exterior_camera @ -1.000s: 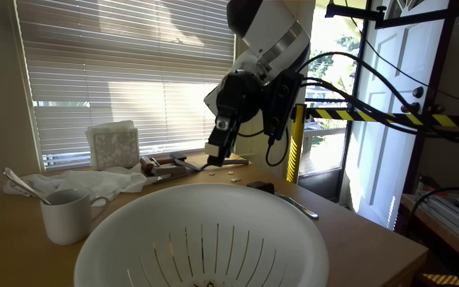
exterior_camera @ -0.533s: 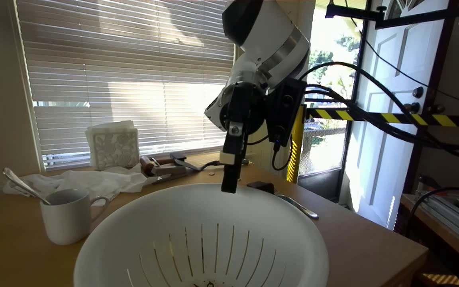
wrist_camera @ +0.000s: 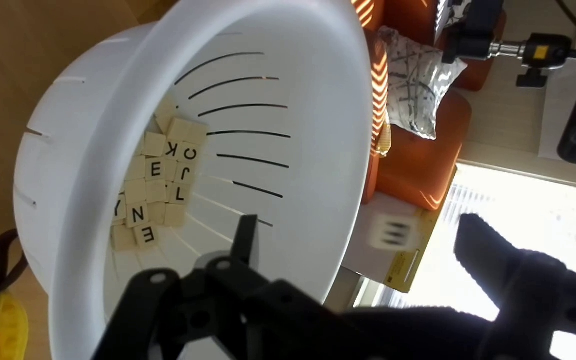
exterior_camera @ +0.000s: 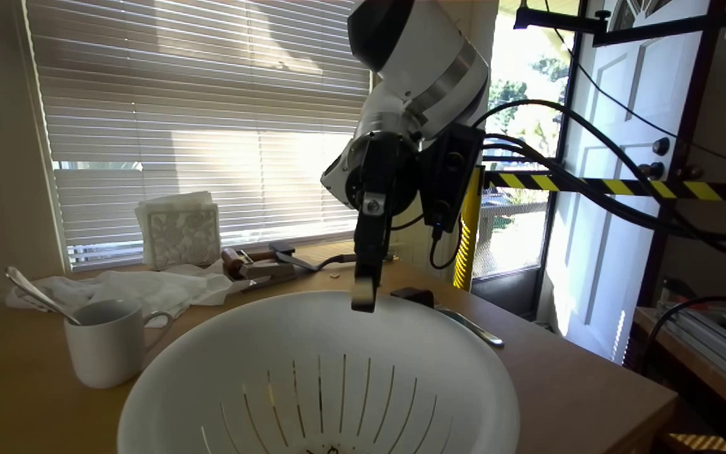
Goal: Put three letter tiles into the colander
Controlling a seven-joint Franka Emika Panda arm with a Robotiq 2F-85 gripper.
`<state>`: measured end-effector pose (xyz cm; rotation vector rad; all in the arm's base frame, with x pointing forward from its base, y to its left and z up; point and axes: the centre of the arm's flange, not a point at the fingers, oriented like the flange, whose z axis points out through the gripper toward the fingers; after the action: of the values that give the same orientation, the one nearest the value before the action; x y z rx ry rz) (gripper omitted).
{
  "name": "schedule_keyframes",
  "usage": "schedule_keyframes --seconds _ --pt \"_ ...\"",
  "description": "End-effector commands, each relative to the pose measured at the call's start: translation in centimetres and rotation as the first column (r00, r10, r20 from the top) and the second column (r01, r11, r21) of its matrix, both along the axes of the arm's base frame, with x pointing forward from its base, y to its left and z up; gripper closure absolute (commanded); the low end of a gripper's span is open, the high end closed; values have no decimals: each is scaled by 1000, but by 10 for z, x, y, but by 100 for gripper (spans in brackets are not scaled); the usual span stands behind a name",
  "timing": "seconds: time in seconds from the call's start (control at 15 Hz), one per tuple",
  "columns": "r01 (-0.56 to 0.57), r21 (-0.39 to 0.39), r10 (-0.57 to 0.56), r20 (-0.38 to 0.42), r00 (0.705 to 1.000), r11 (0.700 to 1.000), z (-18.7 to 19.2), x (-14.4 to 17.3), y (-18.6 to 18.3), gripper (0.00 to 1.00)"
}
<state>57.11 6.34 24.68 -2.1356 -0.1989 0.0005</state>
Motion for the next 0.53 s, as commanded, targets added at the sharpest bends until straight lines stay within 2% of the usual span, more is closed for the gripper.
schedule_keyframes --seconds 0.0,0.2,0.27,0.33,0.47 --pt "-10 -26 9 -17 1000 1000 10 1 1 0" --pt "-6 -30 6 -17 1000 1000 11 2 1 0" --pt "6 -31 -5 9 1000 1000 13 4 1 0" --pt "31 -56 -27 73 997 998 18 10 1 0" --pt "145 -85 -131 152 980 986 48 23 -6 0"
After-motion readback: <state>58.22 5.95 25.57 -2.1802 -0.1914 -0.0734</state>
